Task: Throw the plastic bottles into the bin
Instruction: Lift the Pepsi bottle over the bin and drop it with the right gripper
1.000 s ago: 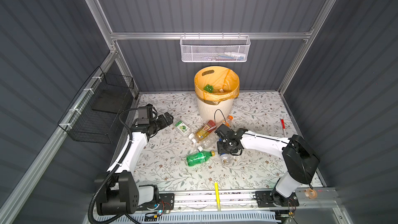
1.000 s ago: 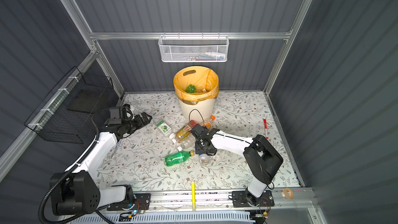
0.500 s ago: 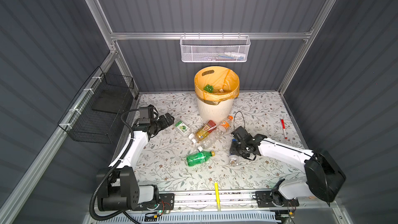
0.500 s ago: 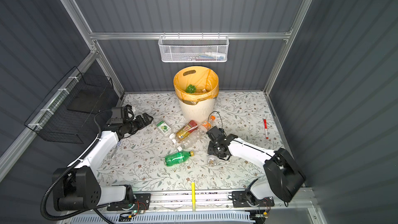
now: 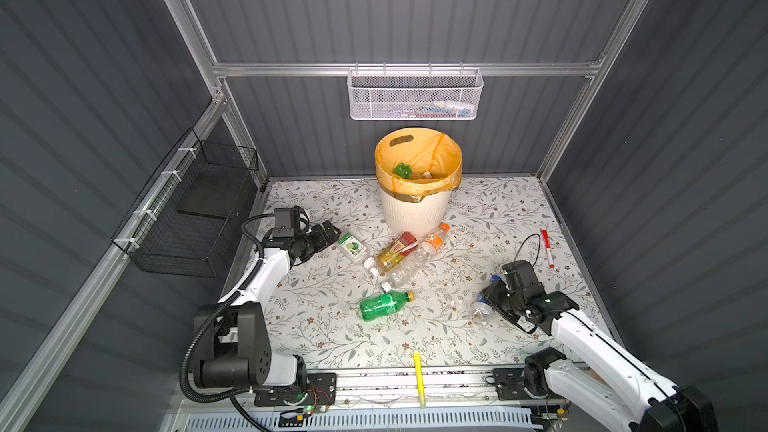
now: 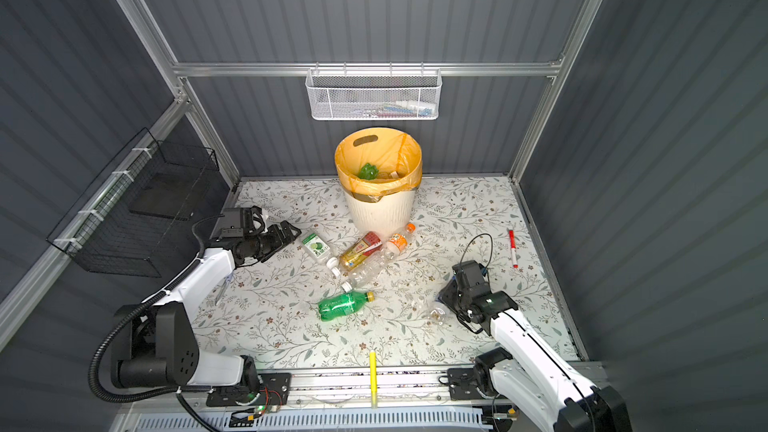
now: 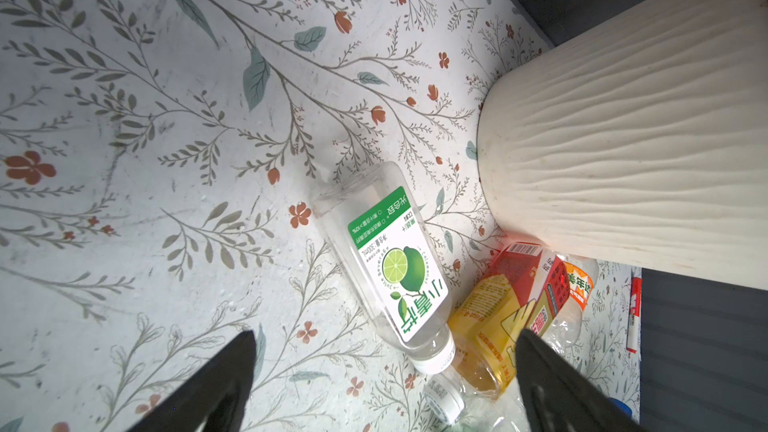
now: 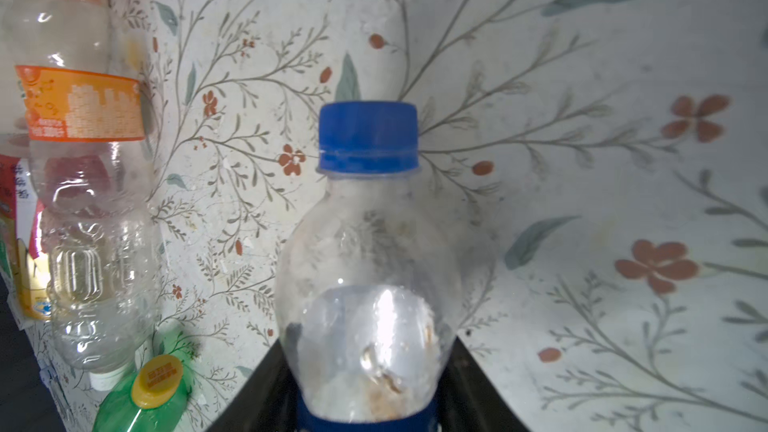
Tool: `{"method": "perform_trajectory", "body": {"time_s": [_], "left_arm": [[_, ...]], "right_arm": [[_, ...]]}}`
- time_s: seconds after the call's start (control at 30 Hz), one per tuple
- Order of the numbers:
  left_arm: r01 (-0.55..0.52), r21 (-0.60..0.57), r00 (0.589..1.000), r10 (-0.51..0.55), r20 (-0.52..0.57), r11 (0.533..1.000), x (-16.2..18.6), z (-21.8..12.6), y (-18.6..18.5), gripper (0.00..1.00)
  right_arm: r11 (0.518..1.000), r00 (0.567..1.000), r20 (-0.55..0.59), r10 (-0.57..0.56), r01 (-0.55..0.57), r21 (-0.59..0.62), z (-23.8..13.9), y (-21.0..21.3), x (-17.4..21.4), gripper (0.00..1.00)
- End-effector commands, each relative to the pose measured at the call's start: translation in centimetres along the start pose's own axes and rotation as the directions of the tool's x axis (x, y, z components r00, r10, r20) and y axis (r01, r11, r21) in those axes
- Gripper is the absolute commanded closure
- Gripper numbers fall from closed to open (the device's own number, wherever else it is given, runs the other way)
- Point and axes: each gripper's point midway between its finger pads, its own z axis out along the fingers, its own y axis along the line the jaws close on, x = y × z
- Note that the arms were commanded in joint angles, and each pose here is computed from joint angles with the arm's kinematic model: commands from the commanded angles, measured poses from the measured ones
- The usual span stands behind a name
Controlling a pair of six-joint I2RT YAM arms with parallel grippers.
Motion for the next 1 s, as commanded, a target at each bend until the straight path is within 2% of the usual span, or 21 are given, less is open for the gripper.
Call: {"method": "perform_trajectory", "body": {"time_s": [0.0, 0.17, 0.23, 0.3, 0.37, 0.43, 0.47, 0.5, 0.53, 0.57, 0.6, 0.67, 0.73, 0.83, 0.97], "left_arm": [[0.025, 0.017, 0.999, -0.025, -0.022, 1.000, 0.8, 0.5, 0.3, 0.03], [0.044, 0.009, 0.998, -0.044, -0.049, 0.999, 1.8, 1.4, 1.1, 0.03], [0.050, 0.016, 0.998, -0.049, -0.046, 0.999, 1.9, 1.4, 1.1, 0.03], [0.049, 0.023, 0.998, -0.048, -0.036, 0.999, 1.7, 1.3, 1.0, 0.03], [0.053, 0.026, 0.998, -0.052, -0.029, 0.998, 1.8, 1.2, 0.9, 0.03], [0.063, 0.038, 0.998, -0.061, -0.030, 0.997, 1.9, 1.2, 0.8, 0.03], [0.070, 0.043, 0.997, -0.069, -0.033, 0.997, 2.1, 1.3, 0.8, 0.04], [0.077, 0.048, 0.997, -0.075, -0.035, 0.996, 2.2, 1.4, 0.8, 0.04], [0.081, 0.051, 0.996, -0.079, -0.034, 0.995, 2.2, 1.3, 0.8, 0.04], [0.086, 0.055, 0.996, -0.085, -0.032, 0.995, 2.3, 1.2, 0.7, 0.04], [0.090, 0.061, 0.996, -0.089, -0.027, 0.994, 2.3, 0.9, 0.5, 0.03], [0.089, 0.068, 0.996, -0.089, -0.014, 0.994, 2.5, 0.3, 0.4, 0.02], [0.082, 0.056, 0.997, -0.082, -0.004, 0.995, 2.7, -0.3, 0.6, 0.01], [0.065, 0.037, 0.998, -0.065, -0.009, 0.997, 2.8, -0.5, 0.7, 0.00], [0.078, 0.057, 0.997, -0.077, -0.011, 0.995, 2.3, -0.2, 0.3, 0.01]], "right_arm": [[1.000, 0.999, -0.029, 0.021, -0.021, -0.003, -0.4, -0.4, 0.5, 0.50], [0.999, 1.000, -0.018, 0.026, -0.026, -0.027, -0.7, 0.3, -0.1, 0.50], [0.998, 1.000, -0.018, 0.017, -0.018, -0.059, -1.2, 1.7, -0.8, 0.50], [0.992, 0.999, 0.014, -0.033, 0.035, -0.121, -3.3, 5.4, -3.0, 0.50], [0.967, 0.992, 0.089, -0.087, 0.105, -0.233, -7.1, 11.3, -6.4, 0.50], [0.905, 0.976, 0.181, -0.122, 0.184, -0.383, -12.5, 19.5, -10.7, 0.49], [0.854, 0.967, 0.221, -0.124, 0.218, -0.472, -15.8, 24.2, -12.9, 0.46], [0.788, 0.961, 0.251, -0.115, 0.242, -0.566, -19.3, 28.9, -14.9, 0.37], [0.718, 0.956, 0.269, -0.114, 0.267, -0.643, -22.4, 32.5, -16.1, 0.23], [0.652, 0.953, 0.281, -0.115, 0.286, -0.702, -25.2, 35.7, -17.2, 0.04], [0.614, 0.951, 0.289, -0.112, 0.295, -0.732, -27.0, 37.9, -18.3, 0.01], [0.584, 0.949, 0.296, -0.109, 0.302, -0.754, -28.7, 39.9, -19.5, 0.01], [0.598, 0.944, 0.319, -0.088, 0.306, -0.741, -28.9, 40.0, -20.7, 0.01], [0.584, 0.941, 0.336, -0.047, 0.299, -0.755, -29.5, 39.4, -22.0, 0.01], [0.594, 0.935, 0.354, -0.002, 0.286, -0.752, -29.9, 37.3, -22.9, 0.01]]}}
